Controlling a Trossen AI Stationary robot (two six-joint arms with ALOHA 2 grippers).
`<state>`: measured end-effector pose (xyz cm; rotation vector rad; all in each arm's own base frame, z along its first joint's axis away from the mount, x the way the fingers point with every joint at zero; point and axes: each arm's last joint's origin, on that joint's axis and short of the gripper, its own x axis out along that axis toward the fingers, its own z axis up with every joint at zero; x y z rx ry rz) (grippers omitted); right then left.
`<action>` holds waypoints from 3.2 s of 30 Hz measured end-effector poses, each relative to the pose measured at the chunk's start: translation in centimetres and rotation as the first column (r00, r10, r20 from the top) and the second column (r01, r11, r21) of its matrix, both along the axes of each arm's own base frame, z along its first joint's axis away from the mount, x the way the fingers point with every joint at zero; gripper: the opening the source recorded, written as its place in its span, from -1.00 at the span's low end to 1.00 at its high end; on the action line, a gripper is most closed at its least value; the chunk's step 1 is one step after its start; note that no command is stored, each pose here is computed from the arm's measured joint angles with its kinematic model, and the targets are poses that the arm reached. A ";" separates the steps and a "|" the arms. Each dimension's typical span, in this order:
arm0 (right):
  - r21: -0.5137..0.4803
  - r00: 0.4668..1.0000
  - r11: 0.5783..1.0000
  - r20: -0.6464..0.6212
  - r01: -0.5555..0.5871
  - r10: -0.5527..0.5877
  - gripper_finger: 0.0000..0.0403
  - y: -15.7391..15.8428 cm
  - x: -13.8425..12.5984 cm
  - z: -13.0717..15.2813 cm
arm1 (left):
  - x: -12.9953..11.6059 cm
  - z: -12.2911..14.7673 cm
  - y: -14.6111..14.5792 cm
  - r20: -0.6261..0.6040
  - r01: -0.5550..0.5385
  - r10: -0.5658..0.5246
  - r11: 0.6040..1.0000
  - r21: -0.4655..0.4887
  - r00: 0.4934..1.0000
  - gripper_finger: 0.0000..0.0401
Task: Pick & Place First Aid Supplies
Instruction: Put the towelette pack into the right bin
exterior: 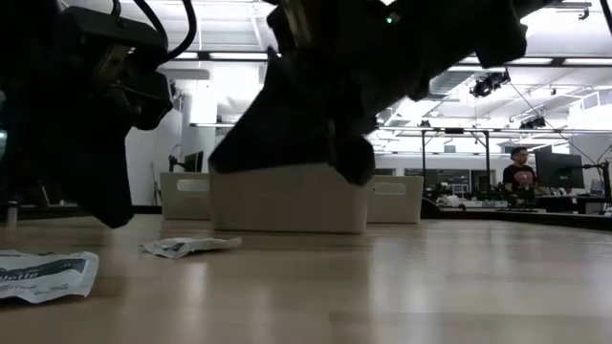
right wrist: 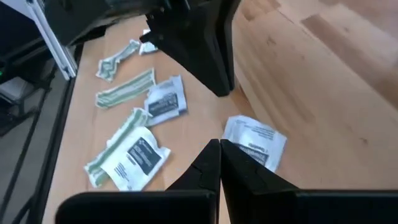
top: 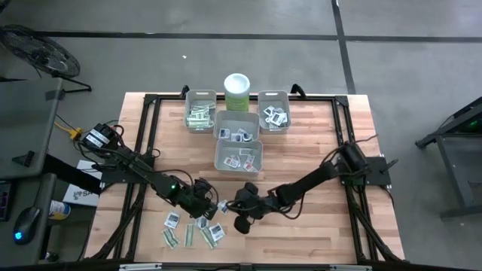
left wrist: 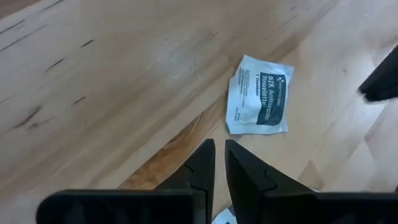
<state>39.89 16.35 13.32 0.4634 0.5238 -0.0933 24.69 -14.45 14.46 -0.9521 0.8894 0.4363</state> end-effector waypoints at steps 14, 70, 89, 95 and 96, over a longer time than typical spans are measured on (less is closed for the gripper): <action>0.043 0.997 0.997 -0.053 0.061 -0.059 -1.00 -0.5 0.3 -2.3 | 0.0 0.0 0.1 0.001 -0.010 0.010 1.000 0.017 1.000 -0.81; -0.059 0.944 0.990 -0.314 -0.128 0.103 -1.00 0.0 3.3 -4.3 | 1.8 0.0 1.9 -0.012 0.046 -0.048 0.989 -0.142 0.999 -0.08; -0.009 0.942 0.993 -0.318 -0.114 0.105 -1.00 0.1 3.2 -4.3 | 4.0 -1.7 3.0 0.032 0.213 -0.213 0.939 -0.271 0.977 -0.33; -0.009 0.942 0.993 -0.319 -0.117 0.108 -1.00 0.1 3.2 -4.3 | 4.2 -1.7 2.9 0.063 0.224 -0.215 0.936 -0.270 0.975 -0.72; -0.009 0.942 0.993 -0.319 -0.117 0.108 -1.00 0.1 3.2 -4.3 | 4.2 -1.7 2.9 0.062 0.224 -0.215 0.937 -0.270 0.975 -0.80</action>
